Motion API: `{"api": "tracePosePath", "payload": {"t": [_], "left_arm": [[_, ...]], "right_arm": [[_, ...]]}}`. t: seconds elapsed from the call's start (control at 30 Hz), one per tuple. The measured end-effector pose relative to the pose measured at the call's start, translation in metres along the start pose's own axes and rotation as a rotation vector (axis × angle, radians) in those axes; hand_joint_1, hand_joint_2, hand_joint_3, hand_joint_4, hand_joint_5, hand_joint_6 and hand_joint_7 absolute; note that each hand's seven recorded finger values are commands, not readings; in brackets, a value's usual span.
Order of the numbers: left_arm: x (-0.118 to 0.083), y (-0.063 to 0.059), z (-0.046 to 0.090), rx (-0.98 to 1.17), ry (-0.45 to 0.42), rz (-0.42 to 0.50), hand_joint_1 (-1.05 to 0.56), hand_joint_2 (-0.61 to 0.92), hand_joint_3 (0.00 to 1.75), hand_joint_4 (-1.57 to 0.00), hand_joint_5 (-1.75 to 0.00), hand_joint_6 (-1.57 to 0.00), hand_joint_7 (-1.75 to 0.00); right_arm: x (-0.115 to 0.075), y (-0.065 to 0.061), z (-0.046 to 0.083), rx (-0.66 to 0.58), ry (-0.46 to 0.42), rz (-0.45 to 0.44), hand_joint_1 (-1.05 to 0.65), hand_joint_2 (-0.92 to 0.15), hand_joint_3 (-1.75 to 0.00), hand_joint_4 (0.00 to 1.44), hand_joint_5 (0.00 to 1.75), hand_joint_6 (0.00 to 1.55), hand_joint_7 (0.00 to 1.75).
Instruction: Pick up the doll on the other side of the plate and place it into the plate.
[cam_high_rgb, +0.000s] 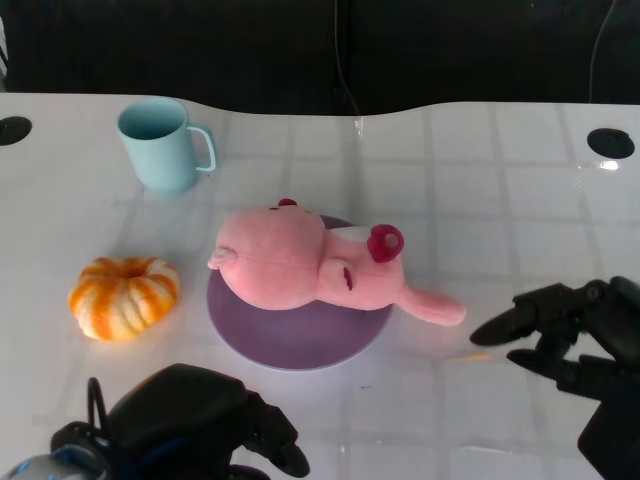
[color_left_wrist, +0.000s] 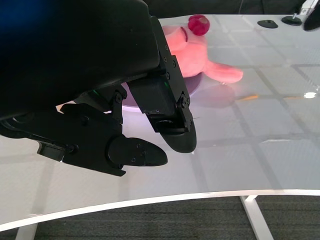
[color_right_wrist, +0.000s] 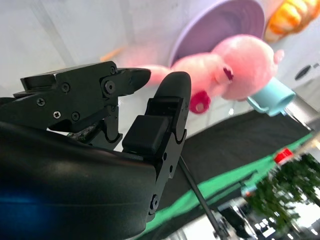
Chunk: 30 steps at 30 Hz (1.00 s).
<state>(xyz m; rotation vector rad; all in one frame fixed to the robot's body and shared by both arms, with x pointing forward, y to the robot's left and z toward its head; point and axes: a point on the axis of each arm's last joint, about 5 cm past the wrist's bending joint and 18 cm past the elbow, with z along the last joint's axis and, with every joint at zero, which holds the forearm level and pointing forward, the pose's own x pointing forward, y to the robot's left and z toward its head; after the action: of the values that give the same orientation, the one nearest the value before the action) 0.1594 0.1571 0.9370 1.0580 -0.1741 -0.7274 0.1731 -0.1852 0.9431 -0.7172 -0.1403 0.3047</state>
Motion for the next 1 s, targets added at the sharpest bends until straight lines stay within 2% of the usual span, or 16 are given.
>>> {"api": "tracePosePath", "payload": {"t": [0.03, 0.07, 0.1, 0.17, 0.27, 0.53, 0.7, 1.0], "left_arm": [[0.0, 0.0, -0.001, 0.002, 0.002, -0.001, -0.23, 0.92, 0.25, -0.76, -1.29, -1.09, -0.02], [0.0, 0.0, -0.003, 0.003, 0.007, -0.006, -0.23, 0.92, 0.25, -0.76, -1.29, -1.09, -0.02], [-0.001, -0.001, -0.003, 0.003, 0.01, -0.009, -0.23, 0.92, 0.24, -0.76, -1.29, -1.09, -0.02], [-0.001, -0.001, -0.004, 0.007, 0.004, -0.01, -0.23, 0.92, 0.24, -0.75, -1.27, -1.1, -0.02], [-0.001, -0.001, -0.004, 0.009, 0.003, -0.01, -0.24, 0.92, 0.24, -0.75, -1.25, -1.1, -0.02], [-0.002, -0.001, -0.005, 0.01, 0.003, -0.007, -0.23, 0.92, 0.24, -0.76, -1.21, -1.1, -0.02], [-0.002, 0.0, -0.005, 0.001, -0.002, -0.005, -0.22, 0.92, 0.25, -0.75, -1.28, -1.09, -0.02], [-0.002, 0.0, -0.006, -0.005, -0.009, 0.0, -0.23, 0.92, 0.26, -0.75, -1.24, -1.1, -0.02]], "right_arm": [[-0.001, 0.002, -0.001, 0.005, 0.006, 0.005, 0.08, -0.53, -0.99, 0.91, 1.33, 1.03, 0.73], [-0.001, 0.004, -0.002, 0.011, 0.01, 0.01, 0.08, -0.42, -1.19, 0.9, 1.48, 0.97, 0.94], [-0.001, 0.006, -0.004, 0.016, 0.014, 0.016, 0.07, -0.38, -1.27, 0.89, 1.57, 0.93, 1.07], [-0.001, 0.01, -0.007, 0.022, 0.01, 0.019, 0.05, -0.34, -1.35, 0.87, 1.71, 0.86, 1.3], [0.001, 0.014, -0.01, 0.024, 0.003, 0.008, 0.0, -0.33, -1.38, 0.86, 1.74, 0.81, 1.45], [0.004, 0.017, -0.013, 0.007, 0.015, 0.033, -0.05, -0.31, -1.37, 0.85, 1.75, 0.79, 1.49], [0.005, 0.018, -0.014, -0.003, 0.02, 0.037, -0.05, -0.31, -1.37, 0.86, 1.75, 0.79, 1.5], [0.006, 0.017, -0.013, -0.008, 0.02, 0.042, -0.06, -0.32, -1.36, 0.85, 1.75, 0.77, 1.48]]}}
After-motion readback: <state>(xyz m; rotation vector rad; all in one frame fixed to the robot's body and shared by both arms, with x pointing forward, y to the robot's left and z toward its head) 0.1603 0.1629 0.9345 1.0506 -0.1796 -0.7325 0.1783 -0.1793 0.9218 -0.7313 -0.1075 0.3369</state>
